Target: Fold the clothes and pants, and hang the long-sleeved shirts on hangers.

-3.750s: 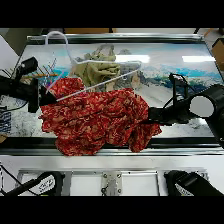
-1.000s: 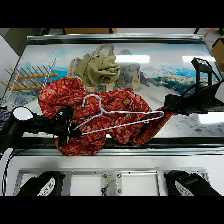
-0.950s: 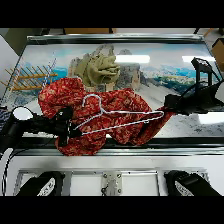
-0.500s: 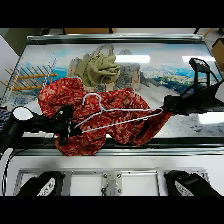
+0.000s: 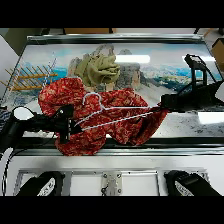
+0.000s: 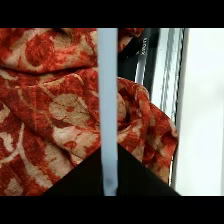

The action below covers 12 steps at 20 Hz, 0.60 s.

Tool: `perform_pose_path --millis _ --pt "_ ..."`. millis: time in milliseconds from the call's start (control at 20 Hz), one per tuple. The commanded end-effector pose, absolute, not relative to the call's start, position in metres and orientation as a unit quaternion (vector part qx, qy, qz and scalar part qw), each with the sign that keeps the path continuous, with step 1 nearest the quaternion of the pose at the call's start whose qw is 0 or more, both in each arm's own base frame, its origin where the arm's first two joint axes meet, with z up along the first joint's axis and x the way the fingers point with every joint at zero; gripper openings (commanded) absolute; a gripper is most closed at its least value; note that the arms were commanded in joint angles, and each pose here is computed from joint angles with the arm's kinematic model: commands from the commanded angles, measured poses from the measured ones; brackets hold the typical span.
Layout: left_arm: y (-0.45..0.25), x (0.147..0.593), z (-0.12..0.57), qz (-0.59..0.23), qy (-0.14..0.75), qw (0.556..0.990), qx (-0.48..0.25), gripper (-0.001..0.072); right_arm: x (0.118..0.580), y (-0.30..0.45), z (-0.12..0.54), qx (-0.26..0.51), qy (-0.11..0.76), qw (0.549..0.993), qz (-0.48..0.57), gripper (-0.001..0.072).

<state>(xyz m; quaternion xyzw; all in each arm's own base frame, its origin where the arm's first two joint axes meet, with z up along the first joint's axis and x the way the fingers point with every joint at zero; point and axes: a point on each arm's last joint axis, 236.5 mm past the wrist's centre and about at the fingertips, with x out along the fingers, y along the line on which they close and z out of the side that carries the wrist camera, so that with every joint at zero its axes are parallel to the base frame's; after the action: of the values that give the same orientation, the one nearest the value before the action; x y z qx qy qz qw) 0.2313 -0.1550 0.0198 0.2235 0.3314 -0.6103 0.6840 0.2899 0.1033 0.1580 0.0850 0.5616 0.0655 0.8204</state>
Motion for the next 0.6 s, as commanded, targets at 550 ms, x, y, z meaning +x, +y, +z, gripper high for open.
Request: perform_pose_path --millis 550 --pt "-0.151 0.252 0.019 -0.586 0.307 0.705 0.255 0.0012 0.288 0.103 0.157 0.008 0.557 0.822 0.117 0.0014"
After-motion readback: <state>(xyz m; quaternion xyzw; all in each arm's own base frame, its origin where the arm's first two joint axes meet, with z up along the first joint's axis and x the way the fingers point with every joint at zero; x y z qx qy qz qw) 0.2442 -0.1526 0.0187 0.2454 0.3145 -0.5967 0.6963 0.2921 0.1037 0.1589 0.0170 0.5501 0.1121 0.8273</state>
